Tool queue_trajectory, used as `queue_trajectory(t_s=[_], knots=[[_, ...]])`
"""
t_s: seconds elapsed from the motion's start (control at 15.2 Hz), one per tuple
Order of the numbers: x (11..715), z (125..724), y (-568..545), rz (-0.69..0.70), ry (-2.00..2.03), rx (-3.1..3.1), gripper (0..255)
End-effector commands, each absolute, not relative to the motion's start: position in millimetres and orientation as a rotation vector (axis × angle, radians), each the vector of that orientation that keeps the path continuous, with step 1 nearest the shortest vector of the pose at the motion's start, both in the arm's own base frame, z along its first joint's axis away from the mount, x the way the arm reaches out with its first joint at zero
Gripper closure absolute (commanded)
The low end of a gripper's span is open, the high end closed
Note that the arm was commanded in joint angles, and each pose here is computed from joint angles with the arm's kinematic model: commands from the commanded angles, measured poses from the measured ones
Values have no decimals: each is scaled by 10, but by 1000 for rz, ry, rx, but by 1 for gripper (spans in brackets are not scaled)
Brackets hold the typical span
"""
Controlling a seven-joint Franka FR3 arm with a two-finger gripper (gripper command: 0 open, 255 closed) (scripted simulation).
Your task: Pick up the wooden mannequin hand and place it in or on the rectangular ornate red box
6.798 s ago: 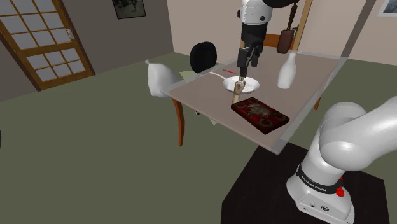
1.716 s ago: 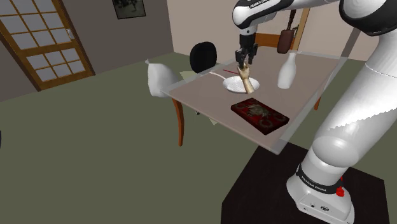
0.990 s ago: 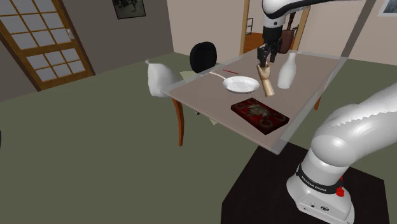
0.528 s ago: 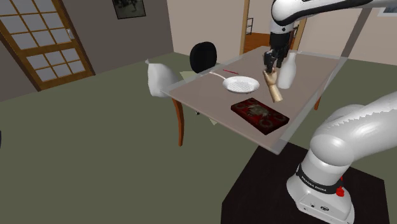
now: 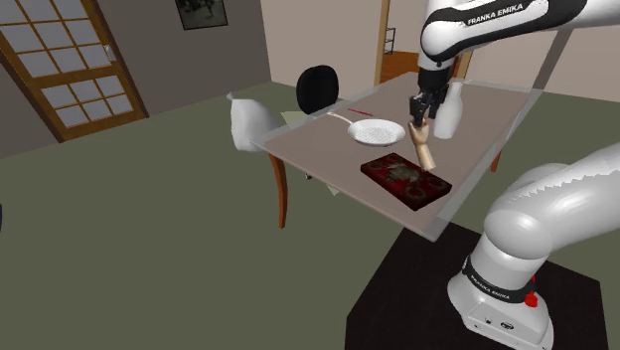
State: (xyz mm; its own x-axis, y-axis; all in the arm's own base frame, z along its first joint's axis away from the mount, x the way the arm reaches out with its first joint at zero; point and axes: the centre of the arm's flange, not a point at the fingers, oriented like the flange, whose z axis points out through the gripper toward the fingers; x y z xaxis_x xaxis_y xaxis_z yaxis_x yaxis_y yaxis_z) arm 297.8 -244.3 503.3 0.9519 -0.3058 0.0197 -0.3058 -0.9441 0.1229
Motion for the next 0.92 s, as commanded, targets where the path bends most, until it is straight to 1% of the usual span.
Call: queue_trajectory(t_s=[0.0, 0.46, 0.86], knots=[[2990, 4929, -2436, 2, -469, 2980, 255], [2990, 4566, -2436, 2, -469, 2980, 255], [2990, 4566, -2436, 2, -469, 2980, 255]])
